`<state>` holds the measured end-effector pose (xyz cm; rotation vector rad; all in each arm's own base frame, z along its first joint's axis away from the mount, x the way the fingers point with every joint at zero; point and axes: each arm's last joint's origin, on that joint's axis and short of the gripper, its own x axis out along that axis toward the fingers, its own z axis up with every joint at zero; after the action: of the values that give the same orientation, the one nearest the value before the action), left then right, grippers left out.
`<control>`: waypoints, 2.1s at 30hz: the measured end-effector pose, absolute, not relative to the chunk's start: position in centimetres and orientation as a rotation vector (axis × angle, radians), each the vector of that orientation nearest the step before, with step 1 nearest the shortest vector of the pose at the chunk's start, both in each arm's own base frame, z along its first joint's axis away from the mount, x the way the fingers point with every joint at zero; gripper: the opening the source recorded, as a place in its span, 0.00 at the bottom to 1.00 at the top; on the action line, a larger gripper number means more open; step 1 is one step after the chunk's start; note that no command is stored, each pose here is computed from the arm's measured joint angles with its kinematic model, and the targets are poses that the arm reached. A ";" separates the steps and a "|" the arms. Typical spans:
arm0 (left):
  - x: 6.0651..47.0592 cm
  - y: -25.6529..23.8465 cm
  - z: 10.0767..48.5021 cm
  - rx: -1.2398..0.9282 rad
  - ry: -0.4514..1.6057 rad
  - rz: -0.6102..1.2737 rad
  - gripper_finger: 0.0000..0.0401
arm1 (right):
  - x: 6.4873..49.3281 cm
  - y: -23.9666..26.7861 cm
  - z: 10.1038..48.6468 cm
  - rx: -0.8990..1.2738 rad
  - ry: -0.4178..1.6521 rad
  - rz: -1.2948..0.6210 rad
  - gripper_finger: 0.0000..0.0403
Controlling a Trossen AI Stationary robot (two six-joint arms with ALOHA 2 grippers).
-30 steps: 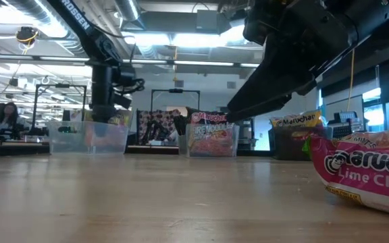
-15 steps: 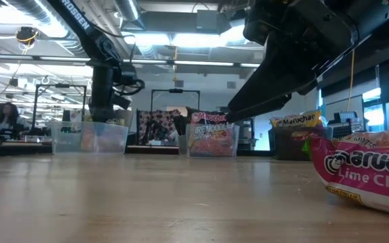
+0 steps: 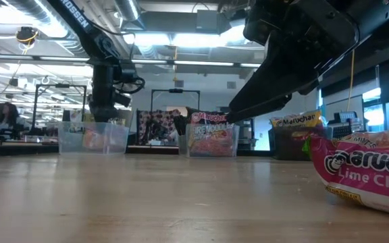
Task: Sort Maruchan noodles
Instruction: Put the green noodle pack into the left transparent bin
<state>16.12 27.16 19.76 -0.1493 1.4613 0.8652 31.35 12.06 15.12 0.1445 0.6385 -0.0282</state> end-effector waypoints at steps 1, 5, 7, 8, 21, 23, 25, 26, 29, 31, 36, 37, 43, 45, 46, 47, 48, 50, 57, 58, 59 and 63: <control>16.1 27.2 19.8 -0.149 1.461 0.865 0.47 | 31.4 12.1 15.1 0.145 0.639 -0.028 0.66; 16.2 27.2 19.8 -0.152 1.446 0.875 0.48 | 31.3 12.1 15.1 0.146 0.640 -0.023 0.66; 16.2 27.3 19.8 -0.173 1.434 0.895 0.49 | 31.4 12.2 15.1 0.157 0.646 0.006 0.66; 16.2 27.3 19.8 -0.182 1.429 0.904 0.50 | 31.4 12.2 15.1 0.161 0.647 0.016 0.66; 15.8 26.9 20.9 -0.177 1.414 0.966 0.58 | 31.4 12.3 15.2 0.171 0.642 0.020 0.66; 15.7 26.7 21.7 -0.164 1.388 1.004 0.58 | 31.4 12.3 15.2 0.173 0.642 0.019 0.66; 15.4 26.3 22.8 -0.160 1.344 1.034 0.58 | 31.4 12.3 15.2 0.173 0.642 0.019 0.66; 15.4 26.0 23.4 -0.156 1.319 1.043 0.58 | 31.4 12.3 15.2 0.173 0.642 0.019 0.66; 15.2 25.0 25.3 -0.139 1.241 1.067 0.58 | 31.4 12.2 15.2 0.170 0.642 0.020 0.66; 15.3 24.1 26.7 -0.130 1.177 1.074 0.58 | 31.4 12.2 15.2 0.169 0.642 0.020 0.66; 15.8 21.3 29.4 -0.187 0.967 0.930 0.58 | 31.4 12.3 15.2 0.207 0.654 0.048 0.66; 16.1 20.6 29.9 -0.207 0.919 0.869 0.58 | 31.5 12.2 15.2 0.224 0.668 0.081 0.66; 18.8 16.1 32.0 -0.330 0.684 0.376 0.58 | 30.7 11.9 16.5 0.249 0.730 0.163 0.66; 20.1 14.3 32.3 -0.372 0.644 0.204 0.58 | 29.7 12.1 17.4 0.236 0.767 0.181 0.66; 20.8 13.4 32.4 -0.384 0.633 0.129 0.58 | 29.2 12.3 17.8 0.224 0.781 0.191 0.66; 21.5 12.4 32.5 -0.387 0.628 0.068 0.58 | 28.7 12.6 18.2 0.212 0.789 0.202 0.66; 22.1 11.3 32.6 -0.385 0.622 0.025 0.58 | 28.1 13.0 18.4 0.197 0.805 0.209 0.66; 23.4 9.1 32.8 -0.367 0.617 -0.012 0.58 | 27.1 13.9 18.8 0.174 0.817 0.227 0.66; 26.9 1.1 33.3 -0.229 0.543 -0.012 0.58 | 23.5 18.1 18.1 0.179 0.878 0.204 0.66; 27.5 0.0 33.3 -0.220 0.519 -0.020 0.58 | 22.9 18.8 17.9 0.180 0.892 0.198 0.66; 27.9 -1.1 33.0 -0.212 0.515 -0.032 0.58 | 22.3 19.4 17.7 0.183 0.899 0.194 0.66; 30.2 -5.3 31.7 -0.194 0.471 -0.120 0.58 | 20.4 21.9 17.9 0.234 0.847 0.197 0.66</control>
<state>30.25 -5.31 31.68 -0.1944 0.4715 -0.1200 20.35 21.87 17.88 0.2342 0.8469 0.1968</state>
